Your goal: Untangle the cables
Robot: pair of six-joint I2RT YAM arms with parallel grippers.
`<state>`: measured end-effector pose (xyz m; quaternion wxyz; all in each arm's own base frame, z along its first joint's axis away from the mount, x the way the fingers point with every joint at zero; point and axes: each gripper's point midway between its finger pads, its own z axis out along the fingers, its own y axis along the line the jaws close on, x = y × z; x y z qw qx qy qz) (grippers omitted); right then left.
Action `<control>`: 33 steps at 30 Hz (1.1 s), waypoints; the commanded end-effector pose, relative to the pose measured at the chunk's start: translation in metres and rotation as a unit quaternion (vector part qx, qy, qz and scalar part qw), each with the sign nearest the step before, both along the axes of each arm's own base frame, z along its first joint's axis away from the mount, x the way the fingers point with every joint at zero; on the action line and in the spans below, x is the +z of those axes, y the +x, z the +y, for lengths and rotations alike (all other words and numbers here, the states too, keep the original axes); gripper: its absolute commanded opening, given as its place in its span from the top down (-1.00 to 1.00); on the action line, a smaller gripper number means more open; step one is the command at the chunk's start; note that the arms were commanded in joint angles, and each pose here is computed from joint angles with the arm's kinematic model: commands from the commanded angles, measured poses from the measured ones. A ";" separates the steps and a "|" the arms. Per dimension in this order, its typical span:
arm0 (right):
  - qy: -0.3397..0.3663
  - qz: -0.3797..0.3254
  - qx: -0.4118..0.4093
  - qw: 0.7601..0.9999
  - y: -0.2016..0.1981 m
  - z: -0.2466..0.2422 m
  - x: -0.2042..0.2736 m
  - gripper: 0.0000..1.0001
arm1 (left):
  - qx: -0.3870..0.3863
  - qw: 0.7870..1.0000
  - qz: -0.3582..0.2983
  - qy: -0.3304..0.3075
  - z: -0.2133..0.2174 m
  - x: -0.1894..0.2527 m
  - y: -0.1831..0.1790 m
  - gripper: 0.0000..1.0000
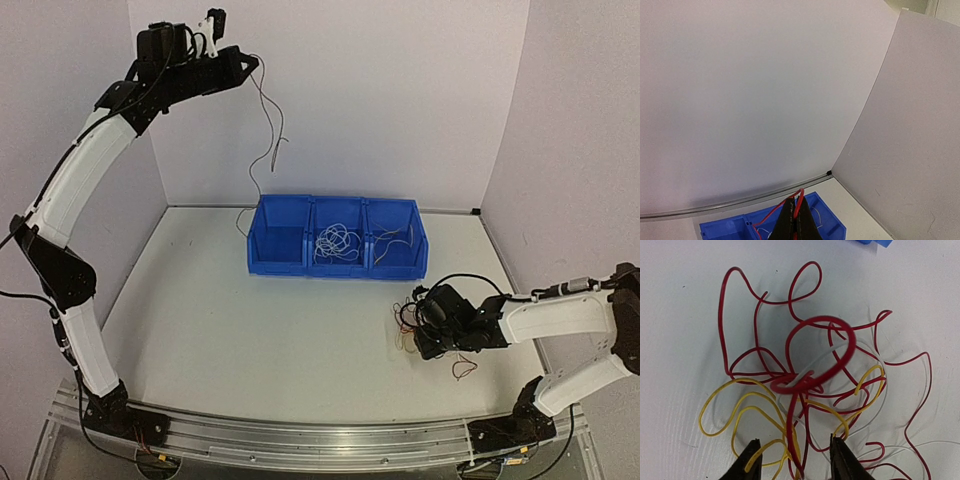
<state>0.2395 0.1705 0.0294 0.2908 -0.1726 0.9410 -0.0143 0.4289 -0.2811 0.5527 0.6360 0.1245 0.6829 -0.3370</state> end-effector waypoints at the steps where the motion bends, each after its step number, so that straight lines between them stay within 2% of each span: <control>1: 0.045 -0.031 0.002 0.999 0.015 0.018 0.032 -0.13 | -0.021 0.994 -0.101 -0.041 0.018 0.078 -0.051 1.00; 5: 0.074 -0.056 0.021 0.995 0.019 0.029 0.061 -0.62 | -0.020 0.994 -0.103 -0.037 0.018 0.076 -0.051 1.00; 7: 0.095 -0.066 0.041 0.992 0.019 0.037 0.077 -0.68 | -0.021 0.994 -0.102 -0.034 0.017 0.075 -0.050 1.00; 12: 0.135 -0.095 0.066 0.984 0.017 0.045 0.111 -0.73 | 0.046 0.993 -0.111 -0.013 0.040 0.078 -0.051 1.00; 17: 0.135 -0.128 0.062 0.981 0.017 0.036 0.127 -0.76 | 0.141 0.984 -0.108 0.030 0.077 0.067 -0.051 1.00; 19: 0.130 -0.137 0.060 0.980 0.018 0.032 0.130 -0.77 | 0.137 0.985 -0.102 0.041 0.076 0.059 -0.050 1.00; 25: 0.122 -0.155 0.062 0.978 0.019 0.027 0.139 -0.78 | 0.032 0.995 -0.083 0.041 0.030 0.038 -0.049 1.00; 33: 0.112 -0.165 0.058 0.978 0.021 0.023 0.140 -0.79 | 0.019 0.997 -0.052 0.058 0.010 0.008 -0.024 1.00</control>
